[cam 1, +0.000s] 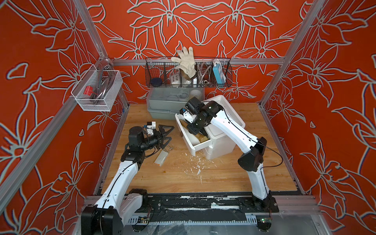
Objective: Take the microphone out of the drawer
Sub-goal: Pick up the microphone from the drawer, then place the microphone at the center of the board, then pick up the microphone from the drawer.
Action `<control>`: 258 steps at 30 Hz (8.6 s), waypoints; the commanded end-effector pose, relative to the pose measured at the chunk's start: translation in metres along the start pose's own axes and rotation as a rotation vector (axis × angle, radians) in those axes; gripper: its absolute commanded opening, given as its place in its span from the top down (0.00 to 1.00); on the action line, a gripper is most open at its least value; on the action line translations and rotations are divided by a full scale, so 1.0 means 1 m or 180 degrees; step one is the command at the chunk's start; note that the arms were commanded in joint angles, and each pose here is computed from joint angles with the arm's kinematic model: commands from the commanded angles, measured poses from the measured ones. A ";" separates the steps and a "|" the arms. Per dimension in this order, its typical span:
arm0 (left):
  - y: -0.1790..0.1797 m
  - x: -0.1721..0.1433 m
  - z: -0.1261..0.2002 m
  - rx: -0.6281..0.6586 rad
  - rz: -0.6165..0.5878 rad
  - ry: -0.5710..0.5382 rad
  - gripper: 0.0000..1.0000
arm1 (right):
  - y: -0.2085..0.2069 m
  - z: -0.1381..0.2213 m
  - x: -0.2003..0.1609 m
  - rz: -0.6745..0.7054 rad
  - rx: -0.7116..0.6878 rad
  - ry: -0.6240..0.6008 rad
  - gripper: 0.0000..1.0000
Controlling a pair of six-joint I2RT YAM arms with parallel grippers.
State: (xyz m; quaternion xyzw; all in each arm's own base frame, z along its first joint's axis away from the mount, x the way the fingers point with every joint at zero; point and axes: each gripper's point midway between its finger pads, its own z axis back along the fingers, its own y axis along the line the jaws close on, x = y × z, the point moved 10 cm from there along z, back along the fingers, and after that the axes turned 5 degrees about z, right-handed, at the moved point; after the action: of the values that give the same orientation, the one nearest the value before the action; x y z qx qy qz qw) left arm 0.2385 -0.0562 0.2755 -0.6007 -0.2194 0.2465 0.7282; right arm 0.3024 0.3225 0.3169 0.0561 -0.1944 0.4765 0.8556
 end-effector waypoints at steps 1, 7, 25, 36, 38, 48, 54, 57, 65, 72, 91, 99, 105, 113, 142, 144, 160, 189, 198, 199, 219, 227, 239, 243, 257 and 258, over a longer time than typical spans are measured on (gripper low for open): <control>-0.010 0.002 0.001 -0.0100 -0.0125 0.0022 0.00 | -0.003 -0.011 -0.002 0.0089 -0.0112 0.0189 0.50; -0.009 0.002 0.001 -0.0100 -0.0127 0.0017 0.00 | -0.003 -0.023 -0.003 0.0128 -0.0120 0.0346 0.50; -0.007 0.001 0.001 -0.0099 -0.0103 0.0018 0.00 | -0.005 -0.036 -0.003 0.0185 -0.0206 0.0415 0.80; -0.005 0.001 0.001 -0.0097 -0.0105 0.0018 0.00 | -0.007 -0.033 -0.006 0.0142 -0.0341 0.0488 0.60; -0.005 0.001 0.001 -0.0096 -0.0098 0.0014 0.00 | -0.007 -0.035 -0.008 0.0151 -0.0327 0.0542 0.56; -0.008 0.002 0.001 -0.0117 -0.0100 0.0013 0.00 | -0.004 -0.057 -0.012 0.0202 -0.0334 0.0789 0.47; -0.010 0.002 0.001 -0.0128 -0.0108 0.0017 0.00 | -0.005 -0.064 -0.012 0.0207 -0.0418 0.0825 0.53; -0.010 0.002 0.001 -0.0126 -0.0110 0.0016 0.00 | -0.005 -0.061 -0.010 0.0173 -0.0392 0.0732 0.67; -0.010 0.002 0.001 -0.0125 -0.0112 0.0016 0.00 | -0.006 -0.033 0.003 0.0046 -0.0326 0.0375 0.84; -0.013 0.003 0.001 -0.0139 -0.0125 0.0018 0.00 | -0.008 -0.015 0.011 -0.0084 -0.0351 0.0168 0.90; -0.007 0.003 0.000 -0.0089 -0.0111 -0.0002 0.00 | -0.019 0.036 0.022 -0.0543 -0.0494 -0.0539 1.00; -0.006 0.002 0.000 -0.0084 -0.0110 0.0011 0.00 | -0.019 0.055 0.029 -0.0630 -0.0454 -0.0908 1.00; -0.008 0.001 0.001 -0.0075 -0.0130 0.0053 0.00 | -0.020 0.086 0.035 -0.0642 -0.0486 -0.1260 1.00; -0.023 -0.005 0.004 0.0124 -0.0412 0.0160 0.00 | -0.029 0.151 0.018 -0.0764 -0.0604 -0.1705 1.00; -0.057 -0.032 -0.003 0.0617 -0.1059 0.0199 0.00 | -0.130 0.190 -0.237 -0.2901 -0.1865 -0.0948 1.00; -0.056 -0.033 -0.003 0.0624 -0.1047 0.0199 0.00 | -0.141 0.171 -0.247 -0.3105 -0.1786 -0.1008 1.00; -0.047 -0.035 -0.001 0.0634 -0.0962 0.0163 0.00 | -0.187 0.013 -0.309 -0.3905 -0.1132 -0.0501 1.00; -0.038 -0.042 0.008 0.0729 -0.0945 0.0088 0.00 | -0.183 -0.104 -0.328 -0.4027 -0.0874 0.0307 0.86; -0.038 -0.044 0.012 0.0740 -0.0962 0.0061 0.00 | -0.180 -0.107 -0.326 -0.4043 -0.0848 0.0339 0.63; -0.038 -0.044 0.012 0.0739 -0.0968 0.0061 0.00 | -0.180 -0.106 -0.325 -0.4042 -0.0850 0.0323 0.61; -0.044 -0.045 0.014 0.0736 -0.1025 0.0055 0.00 | -0.195 -0.031 -0.301 -0.3876 -0.1259 0.0040 0.39; -0.041 -0.042 0.014 0.0776 -0.1024 0.0041 0.00 | -0.194 0.048 -0.289 -0.3540 -0.1936 -0.0099 0.38; -0.026 -0.026 0.012 0.0849 -0.0810 -0.0160 0.00 | -0.135 0.185 -0.222 -0.2679 -0.1242 -0.1950 0.39; -0.020 -0.021 0.009 0.0753 -0.0648 -0.0200 0.00 | -0.112 0.202 -0.185 -0.2248 -0.0677 -0.2177 0.35; -0.027 -0.013 0.023 0.0644 -0.0516 -0.0468 0.00 | -0.047 0.163 -0.086 -0.1115 0.0092 -0.1619 0.29; -0.027 -0.013 0.023 0.0652 -0.0516 -0.0466 0.00 | -0.042 0.158 -0.081 -0.1024 0.0073 -0.1516 0.29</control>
State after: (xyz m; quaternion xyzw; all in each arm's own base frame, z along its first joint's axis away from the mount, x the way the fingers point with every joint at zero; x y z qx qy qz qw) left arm 0.2187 -0.0521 0.2934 -0.4750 -0.2782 0.2643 0.7919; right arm 0.2628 0.1789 0.4402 0.2459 -0.4012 0.2660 0.8413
